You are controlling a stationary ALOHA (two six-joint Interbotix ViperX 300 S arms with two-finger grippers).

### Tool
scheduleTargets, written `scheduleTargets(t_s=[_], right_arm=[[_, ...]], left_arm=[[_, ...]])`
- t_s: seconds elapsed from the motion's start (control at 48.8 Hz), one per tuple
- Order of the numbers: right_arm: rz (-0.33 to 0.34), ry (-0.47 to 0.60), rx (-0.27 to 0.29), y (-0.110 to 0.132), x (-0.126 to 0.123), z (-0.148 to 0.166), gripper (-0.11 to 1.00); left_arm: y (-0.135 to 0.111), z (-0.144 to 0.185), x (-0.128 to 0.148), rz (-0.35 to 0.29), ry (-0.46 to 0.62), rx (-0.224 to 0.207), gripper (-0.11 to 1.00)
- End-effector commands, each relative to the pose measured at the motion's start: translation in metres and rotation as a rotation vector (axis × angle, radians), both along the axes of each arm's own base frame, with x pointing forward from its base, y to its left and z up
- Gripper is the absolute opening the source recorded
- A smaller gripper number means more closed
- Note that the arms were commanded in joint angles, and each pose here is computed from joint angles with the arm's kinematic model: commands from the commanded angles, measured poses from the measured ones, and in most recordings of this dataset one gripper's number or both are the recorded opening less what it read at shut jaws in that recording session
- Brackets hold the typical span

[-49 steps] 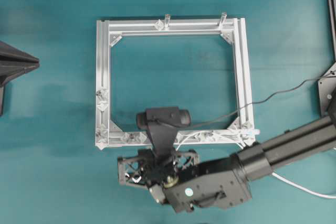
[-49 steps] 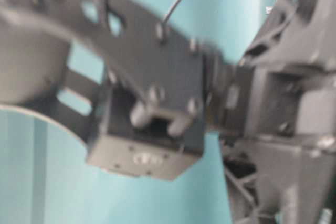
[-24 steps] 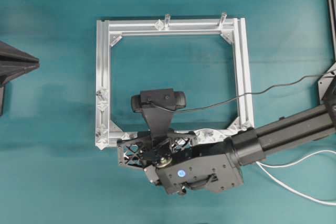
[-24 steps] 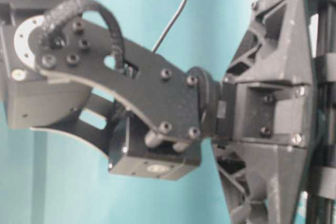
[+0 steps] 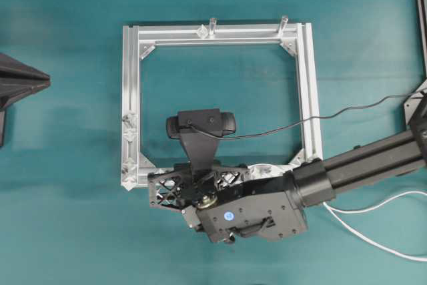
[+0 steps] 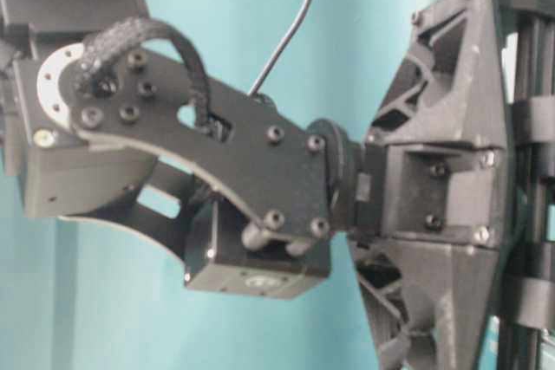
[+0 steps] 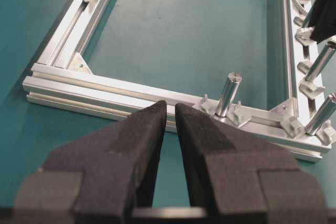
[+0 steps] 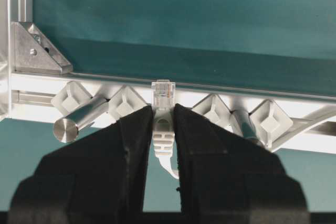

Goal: Move the cable alternately left and right between 8 closely spaced pins so it hooks onto each one.

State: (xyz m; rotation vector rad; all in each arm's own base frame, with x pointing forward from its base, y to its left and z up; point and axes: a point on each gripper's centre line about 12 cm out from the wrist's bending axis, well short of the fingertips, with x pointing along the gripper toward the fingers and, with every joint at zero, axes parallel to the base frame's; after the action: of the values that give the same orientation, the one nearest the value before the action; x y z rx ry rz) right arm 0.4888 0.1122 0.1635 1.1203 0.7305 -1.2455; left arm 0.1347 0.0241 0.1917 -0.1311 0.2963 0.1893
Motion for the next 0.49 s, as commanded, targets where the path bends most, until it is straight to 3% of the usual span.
scheduleTargets(t_s=[0.0,0.471], right_arm=[[0.002,-0.043,0.008,0.0003,0.0028,0.0178,0.15],[0.002,-0.041,0.007,-0.0012,0.0031,0.0174,0.15]], left_arm=[[0.0001,0.0039,0.0015,0.002,-0.014,-0.006,0.21],[0.0001,0.0039,0.0015,0.002,-0.014,-0.006,0.21]])
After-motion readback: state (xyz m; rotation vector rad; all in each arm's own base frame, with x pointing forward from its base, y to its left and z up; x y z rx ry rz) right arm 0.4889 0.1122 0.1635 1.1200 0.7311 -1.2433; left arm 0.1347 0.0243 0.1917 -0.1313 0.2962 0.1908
